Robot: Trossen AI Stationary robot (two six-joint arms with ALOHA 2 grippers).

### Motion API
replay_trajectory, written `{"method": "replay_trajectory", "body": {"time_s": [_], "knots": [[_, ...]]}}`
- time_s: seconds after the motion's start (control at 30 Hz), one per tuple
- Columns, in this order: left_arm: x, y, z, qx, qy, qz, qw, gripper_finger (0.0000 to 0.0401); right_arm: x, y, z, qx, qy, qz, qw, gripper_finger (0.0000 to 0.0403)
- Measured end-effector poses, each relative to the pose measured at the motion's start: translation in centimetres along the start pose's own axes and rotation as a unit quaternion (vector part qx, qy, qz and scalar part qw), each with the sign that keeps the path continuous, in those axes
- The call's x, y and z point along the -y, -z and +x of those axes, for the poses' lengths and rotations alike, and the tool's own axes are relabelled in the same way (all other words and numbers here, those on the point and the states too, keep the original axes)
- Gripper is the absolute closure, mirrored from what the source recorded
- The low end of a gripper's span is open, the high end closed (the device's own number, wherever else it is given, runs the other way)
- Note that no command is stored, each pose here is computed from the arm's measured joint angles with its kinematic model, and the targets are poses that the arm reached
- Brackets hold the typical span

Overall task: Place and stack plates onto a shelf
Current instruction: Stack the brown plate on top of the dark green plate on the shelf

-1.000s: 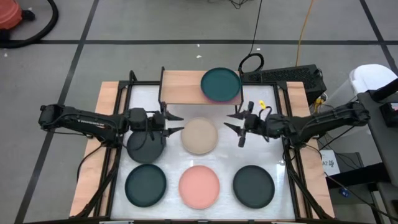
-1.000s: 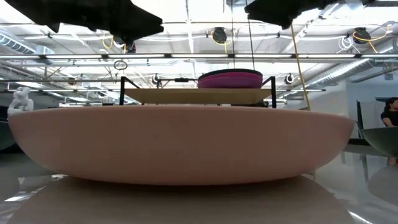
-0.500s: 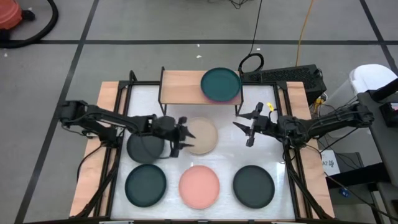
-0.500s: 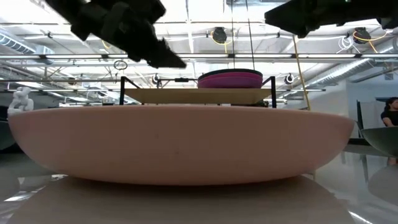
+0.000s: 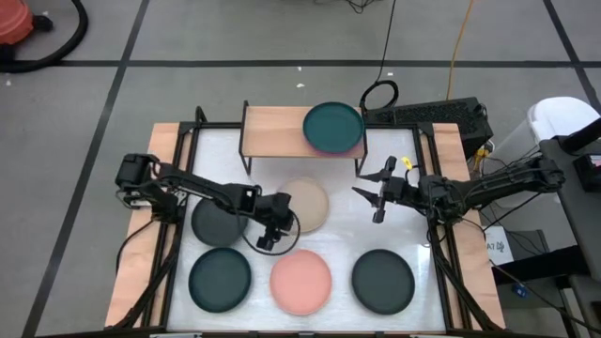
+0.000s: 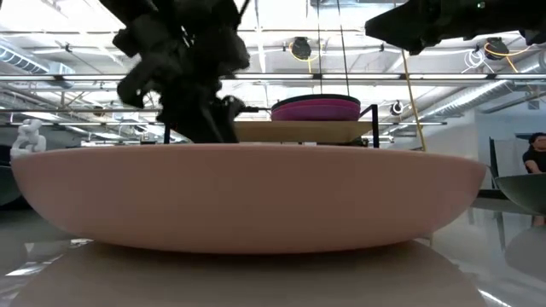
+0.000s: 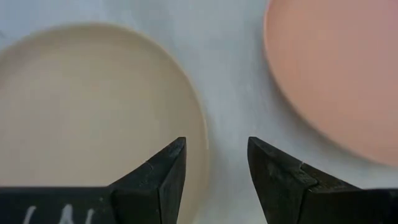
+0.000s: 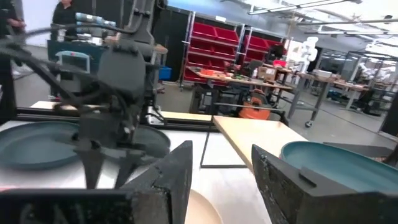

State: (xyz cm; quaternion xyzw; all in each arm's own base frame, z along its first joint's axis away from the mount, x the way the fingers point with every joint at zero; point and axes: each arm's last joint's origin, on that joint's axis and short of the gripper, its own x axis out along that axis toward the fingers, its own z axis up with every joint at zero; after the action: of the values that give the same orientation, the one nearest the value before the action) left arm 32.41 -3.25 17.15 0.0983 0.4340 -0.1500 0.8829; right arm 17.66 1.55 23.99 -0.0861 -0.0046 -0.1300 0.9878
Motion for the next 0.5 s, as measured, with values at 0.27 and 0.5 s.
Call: {"method": "replay_trajectory", "body": {"time_s": [0.27, 0.5], "knots": [[-0.4, 1.3, 2.1, -0.053, -0.040, 0.013, 0.998, 0.0224, -0.1, 0.0, 0.0, -0.001, -0.013, 0.006, 1.000, 0.0257], [-0.5, 1.9, 3.2, -0.074, -0.050, 0.017, 0.996, 0.0282, -0.1, 0.0, 0.0, 0.000, -0.013, 0.007, 1.000, 0.0257]]}}
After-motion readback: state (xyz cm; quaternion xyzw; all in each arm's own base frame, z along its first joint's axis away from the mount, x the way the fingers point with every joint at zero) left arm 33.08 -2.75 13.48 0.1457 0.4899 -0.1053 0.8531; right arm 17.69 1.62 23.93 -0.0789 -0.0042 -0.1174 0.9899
